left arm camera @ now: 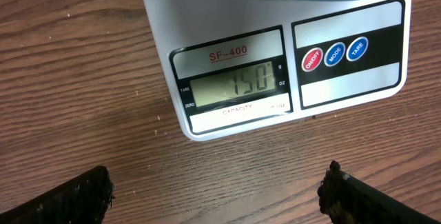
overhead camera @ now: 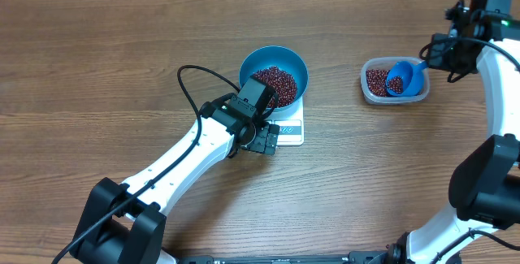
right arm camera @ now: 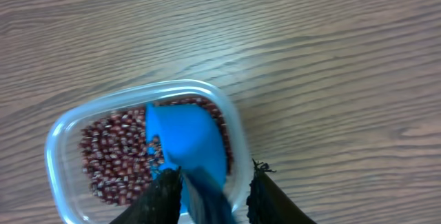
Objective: Scoop item into bowl and weigh 150g on scale
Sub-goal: 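Lay the scoop down in the tub and open the right gripper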
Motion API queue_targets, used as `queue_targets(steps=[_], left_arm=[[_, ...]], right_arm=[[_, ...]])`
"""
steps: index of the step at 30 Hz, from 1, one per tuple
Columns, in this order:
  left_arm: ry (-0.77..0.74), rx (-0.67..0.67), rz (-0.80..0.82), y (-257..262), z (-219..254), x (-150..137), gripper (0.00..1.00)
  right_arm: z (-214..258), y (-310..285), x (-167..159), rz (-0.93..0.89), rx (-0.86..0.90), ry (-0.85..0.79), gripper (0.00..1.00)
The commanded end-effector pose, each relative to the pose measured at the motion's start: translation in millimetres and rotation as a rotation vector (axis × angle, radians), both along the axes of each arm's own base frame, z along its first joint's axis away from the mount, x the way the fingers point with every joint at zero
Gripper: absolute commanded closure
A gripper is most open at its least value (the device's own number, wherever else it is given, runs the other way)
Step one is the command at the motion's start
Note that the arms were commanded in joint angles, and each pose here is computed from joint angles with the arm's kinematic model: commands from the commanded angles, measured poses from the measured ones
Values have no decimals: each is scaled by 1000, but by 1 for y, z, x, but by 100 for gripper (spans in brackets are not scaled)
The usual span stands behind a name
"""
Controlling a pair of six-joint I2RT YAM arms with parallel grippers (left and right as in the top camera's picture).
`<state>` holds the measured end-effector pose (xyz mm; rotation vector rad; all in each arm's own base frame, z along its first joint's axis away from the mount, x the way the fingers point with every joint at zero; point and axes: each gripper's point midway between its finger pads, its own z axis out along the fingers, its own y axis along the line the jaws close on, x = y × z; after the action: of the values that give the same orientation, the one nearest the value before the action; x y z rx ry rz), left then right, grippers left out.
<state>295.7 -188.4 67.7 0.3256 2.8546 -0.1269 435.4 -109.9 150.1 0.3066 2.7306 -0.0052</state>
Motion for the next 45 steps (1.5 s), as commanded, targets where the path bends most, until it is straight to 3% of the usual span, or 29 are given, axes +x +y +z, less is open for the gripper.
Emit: queue_targets(steps=[1,7,22,45], left_arm=[[-23,11,-18,-1,4,6,0],[-23,11,-18,-1,4,6,0],[-23,11,-18,-1,4,6,0],[-23,11,-18,-1,4,6,0]], right_arm=[[0,-15,-5,-37,-9,0,61],[-21,-31,-7,-71,5,45,48],[-44,-43,-9,-101,-9,98,28],[-57,-61,-20,-174,-2,140,12]])
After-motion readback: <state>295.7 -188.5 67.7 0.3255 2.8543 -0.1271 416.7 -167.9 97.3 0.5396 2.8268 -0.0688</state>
